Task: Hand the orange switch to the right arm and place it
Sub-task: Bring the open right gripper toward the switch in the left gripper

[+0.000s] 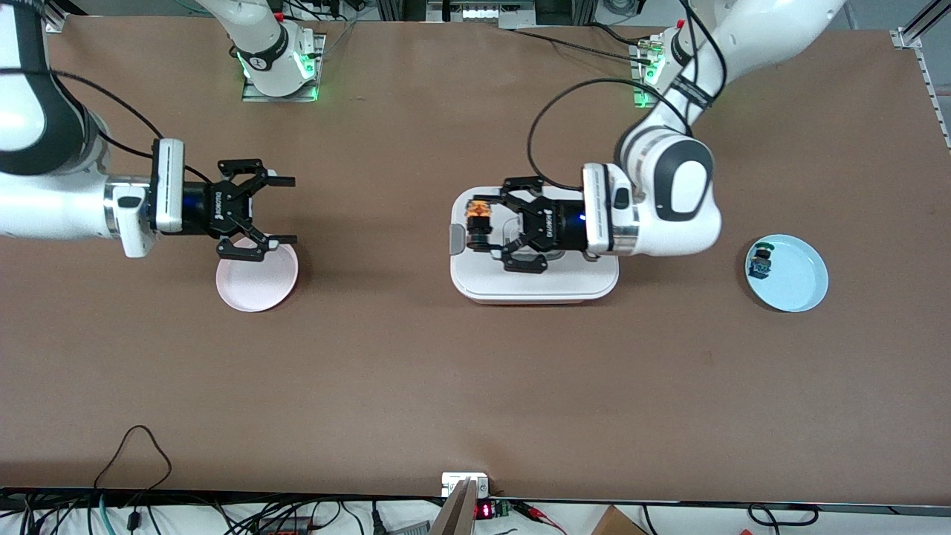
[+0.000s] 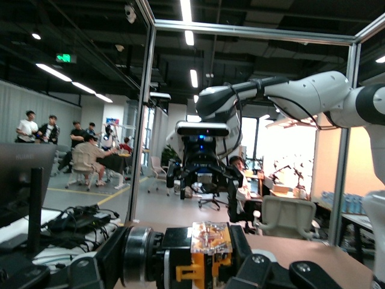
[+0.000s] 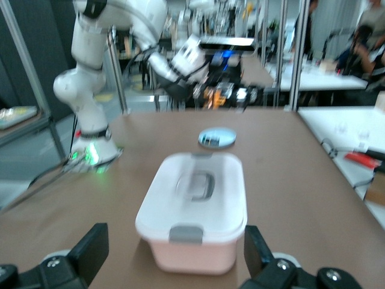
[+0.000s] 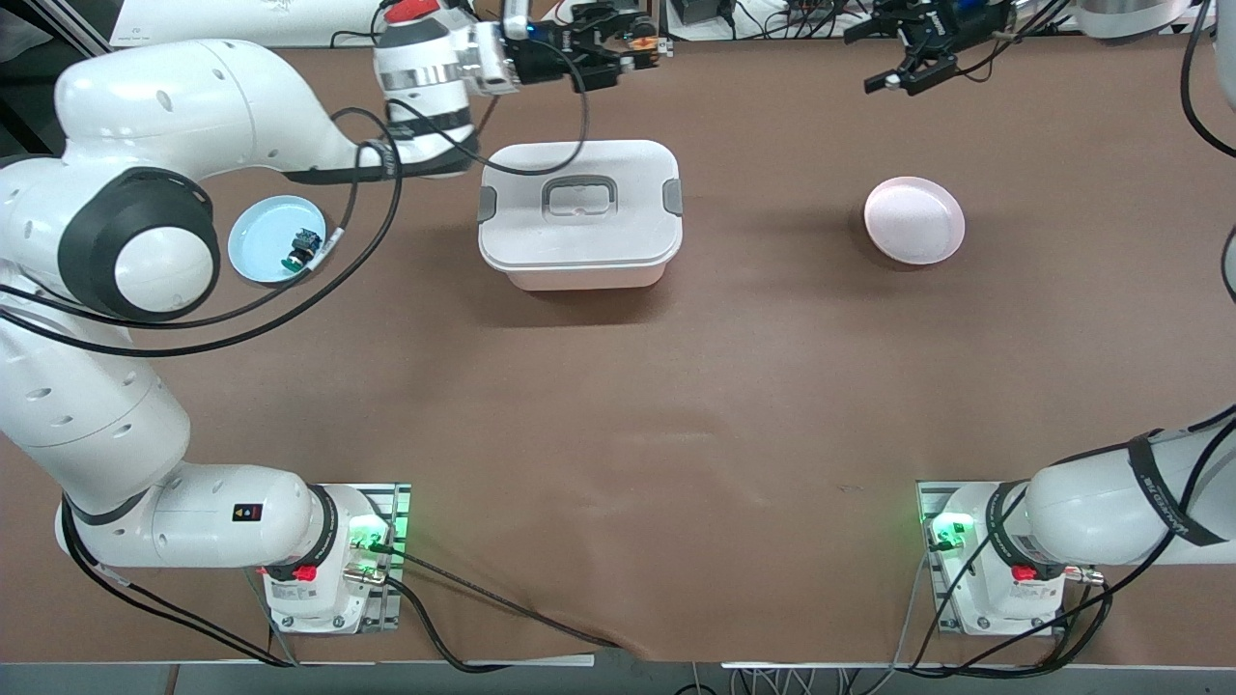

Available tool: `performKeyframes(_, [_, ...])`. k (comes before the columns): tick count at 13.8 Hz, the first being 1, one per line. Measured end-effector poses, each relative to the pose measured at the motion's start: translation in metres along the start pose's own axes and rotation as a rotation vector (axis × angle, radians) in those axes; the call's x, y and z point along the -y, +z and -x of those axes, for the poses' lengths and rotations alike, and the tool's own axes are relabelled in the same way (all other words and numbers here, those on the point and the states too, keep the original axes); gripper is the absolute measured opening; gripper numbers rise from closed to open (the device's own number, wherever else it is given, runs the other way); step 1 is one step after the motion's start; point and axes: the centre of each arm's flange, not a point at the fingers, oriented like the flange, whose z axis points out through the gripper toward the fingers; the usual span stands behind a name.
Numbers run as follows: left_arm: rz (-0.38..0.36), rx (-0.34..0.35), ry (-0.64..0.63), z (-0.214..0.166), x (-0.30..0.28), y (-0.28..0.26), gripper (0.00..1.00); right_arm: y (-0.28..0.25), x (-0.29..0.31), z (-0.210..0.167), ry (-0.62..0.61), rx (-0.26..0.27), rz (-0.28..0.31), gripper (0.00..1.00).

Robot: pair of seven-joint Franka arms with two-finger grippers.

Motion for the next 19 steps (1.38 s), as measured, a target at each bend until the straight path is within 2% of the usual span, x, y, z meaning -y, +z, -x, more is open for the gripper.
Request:
performKeyframes(1, [-0.017,-0.014,0.006,0.004,-0.008,0.013,0.72,0.005,-0.004,0.005,0.007,-0.050,0.009,1.00])
performKeyframes(3, [-0.032,-0.020,0.013,0.010,-0.020,0.028,0.72,0.009,-0.009,0.007,0.013,-0.094,0.019,1.00])
performKeyframes(11, [-0.041,-0.014,0.021,0.013,-0.017,0.024,0.72,0.010,-0.010,0.002,0.014,-0.100,0.020,1.00])
performKeyframes(13, [-0.041,-0.014,0.022,0.013,-0.017,0.024,0.72,0.010,-0.010,0.002,0.097,-0.104,0.015,1.00])
performKeyframes(15, [-0.041,-0.014,0.022,0.013,-0.017,0.024,0.72,0.010,-0.010,-0.002,0.239,-0.117,0.008,1.00])
performKeyframes(19, [-0.042,-0.013,0.020,0.014,-0.017,0.024,0.72,0.016,-0.013,-0.010,0.531,-0.198,-0.008,1.00])
